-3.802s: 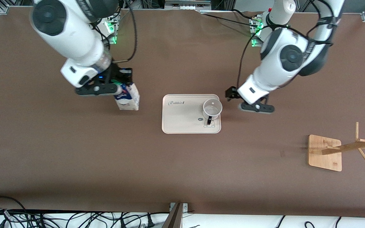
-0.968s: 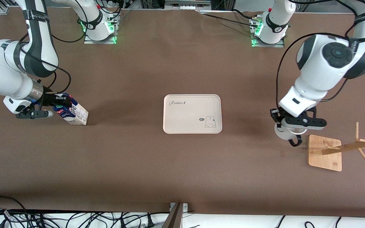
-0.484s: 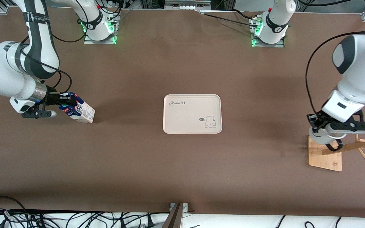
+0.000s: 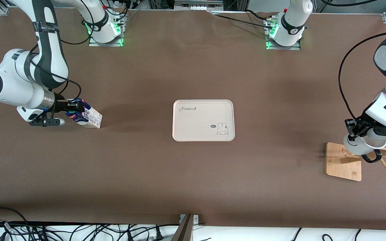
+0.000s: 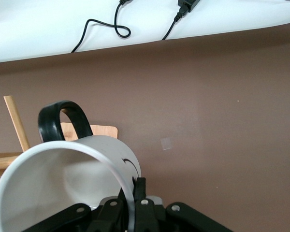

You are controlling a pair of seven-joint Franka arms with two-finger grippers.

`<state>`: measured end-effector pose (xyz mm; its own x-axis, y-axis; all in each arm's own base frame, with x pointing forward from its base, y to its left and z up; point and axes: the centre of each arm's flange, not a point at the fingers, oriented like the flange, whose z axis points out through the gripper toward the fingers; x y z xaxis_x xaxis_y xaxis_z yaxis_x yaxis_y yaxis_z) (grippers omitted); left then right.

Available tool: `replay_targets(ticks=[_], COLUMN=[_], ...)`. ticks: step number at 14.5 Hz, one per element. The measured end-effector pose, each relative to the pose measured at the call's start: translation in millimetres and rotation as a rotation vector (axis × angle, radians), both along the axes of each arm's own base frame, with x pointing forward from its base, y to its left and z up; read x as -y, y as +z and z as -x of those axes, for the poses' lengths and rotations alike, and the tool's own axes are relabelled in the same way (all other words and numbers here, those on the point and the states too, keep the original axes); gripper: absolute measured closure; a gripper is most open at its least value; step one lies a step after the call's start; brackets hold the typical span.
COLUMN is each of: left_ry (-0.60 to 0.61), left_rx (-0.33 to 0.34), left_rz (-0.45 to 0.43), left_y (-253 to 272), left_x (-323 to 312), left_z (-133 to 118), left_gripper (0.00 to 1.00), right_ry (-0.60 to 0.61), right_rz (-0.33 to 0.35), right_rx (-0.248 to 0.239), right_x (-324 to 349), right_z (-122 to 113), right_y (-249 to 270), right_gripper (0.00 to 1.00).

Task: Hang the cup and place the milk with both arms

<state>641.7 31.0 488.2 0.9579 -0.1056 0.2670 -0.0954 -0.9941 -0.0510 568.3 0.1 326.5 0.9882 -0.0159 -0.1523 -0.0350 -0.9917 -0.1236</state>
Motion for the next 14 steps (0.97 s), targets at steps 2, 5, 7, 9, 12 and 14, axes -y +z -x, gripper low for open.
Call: replay_targets(ticks=[2,5,7,9,12,14], left_ry=[-0.02,-0.035,-0.035,-0.037,-0.036,-0.036], left_rx=[-0.005,-0.034,-0.041,-0.044,-0.044,-0.048], left_rz=[-0.009,-0.016,-0.018,-0.019,-0.02,-0.023], left_y=[-0.2,-4.7,-7.0,-8.4,-8.6,-10.6], left_x=[-5.6,-21.4,-26.5,-27.7,-30.1,-38.5], left_z=[0.7,4.2,5.2,5.5,5.8,6.9], left_gripper=[0.95,0.95,0.95,0.95,0.95,0.95], right_ry=[-0.005,0.007,0.021,0.054,0.117,0.16], right_rz=[-0.011,-0.035,-0.066,-0.066,0.077,0.19], right_rx=[-0.005,-0.016,-0.024,0.013,0.131,0.156], right_x=[-1.0,-2.5,1.1,6.5,9.7,-3.7], right_z=[-0.1,-8.4,-20.8,-31.9,-35.1,-39.0], right_y=[1.2,28.0,81.9,165.4,270.0,288.7], right_gripper=[0.15,0.0,0.0,0.0,0.0,0.0])
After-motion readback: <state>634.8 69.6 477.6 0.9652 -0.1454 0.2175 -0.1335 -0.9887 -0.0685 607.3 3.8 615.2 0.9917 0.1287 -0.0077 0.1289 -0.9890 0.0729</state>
